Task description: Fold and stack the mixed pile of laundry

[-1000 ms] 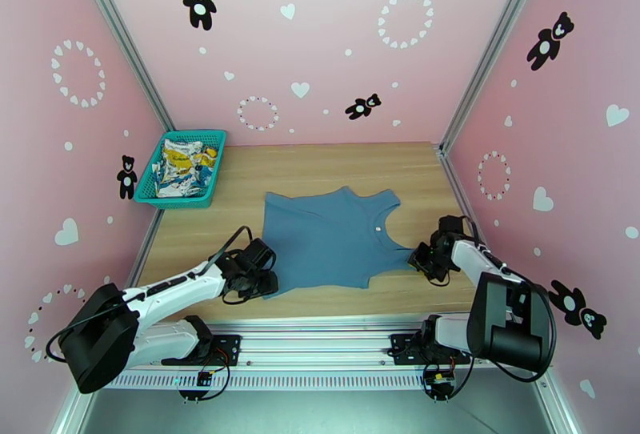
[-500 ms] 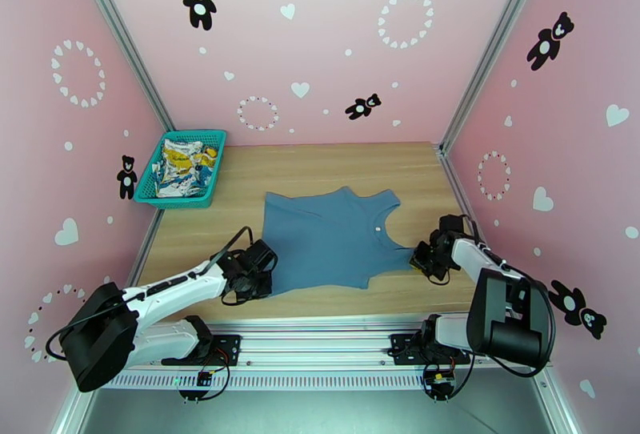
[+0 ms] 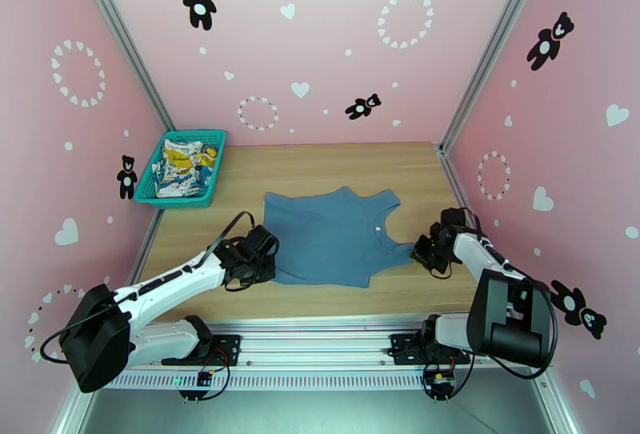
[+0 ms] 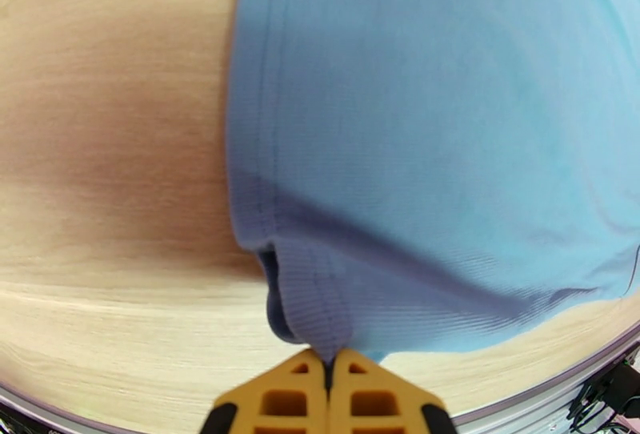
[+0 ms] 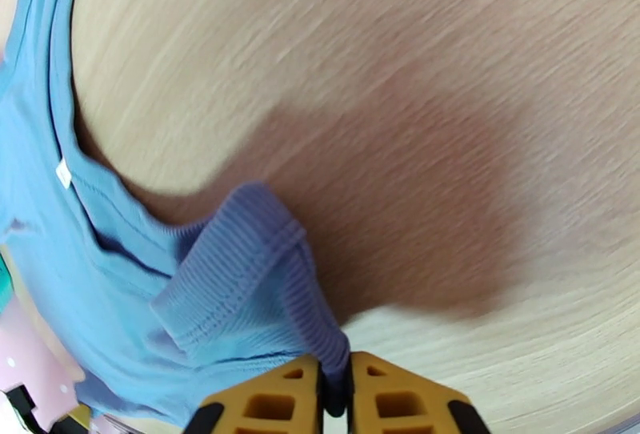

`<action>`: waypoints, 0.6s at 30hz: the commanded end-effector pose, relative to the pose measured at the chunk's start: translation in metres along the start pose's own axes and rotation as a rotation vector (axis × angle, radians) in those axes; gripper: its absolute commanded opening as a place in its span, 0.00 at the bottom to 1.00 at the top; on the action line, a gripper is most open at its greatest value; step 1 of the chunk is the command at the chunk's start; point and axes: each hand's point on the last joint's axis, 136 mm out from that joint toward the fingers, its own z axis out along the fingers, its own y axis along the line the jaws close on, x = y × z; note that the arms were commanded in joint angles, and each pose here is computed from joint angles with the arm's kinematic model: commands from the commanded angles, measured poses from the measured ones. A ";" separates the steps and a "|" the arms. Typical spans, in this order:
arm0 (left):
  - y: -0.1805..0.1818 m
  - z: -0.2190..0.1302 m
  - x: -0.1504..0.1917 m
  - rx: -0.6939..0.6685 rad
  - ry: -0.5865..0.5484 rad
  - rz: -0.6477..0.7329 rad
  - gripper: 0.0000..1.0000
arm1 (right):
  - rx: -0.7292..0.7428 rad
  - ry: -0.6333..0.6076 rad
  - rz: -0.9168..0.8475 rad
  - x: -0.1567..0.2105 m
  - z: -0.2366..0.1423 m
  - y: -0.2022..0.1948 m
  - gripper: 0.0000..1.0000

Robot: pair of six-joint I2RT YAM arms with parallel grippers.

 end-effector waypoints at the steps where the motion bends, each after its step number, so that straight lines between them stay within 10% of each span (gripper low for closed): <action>1: 0.000 -0.011 -0.007 0.006 -0.032 0.010 0.00 | 0.018 0.035 0.015 0.009 -0.007 -0.001 0.37; 12: 0.000 -0.003 0.000 0.033 -0.014 -0.006 0.00 | 0.002 0.050 0.048 0.028 0.002 0.002 0.48; 18: -0.003 -0.001 -0.001 0.030 -0.006 0.015 0.00 | 0.003 0.025 0.046 0.013 0.013 0.002 0.35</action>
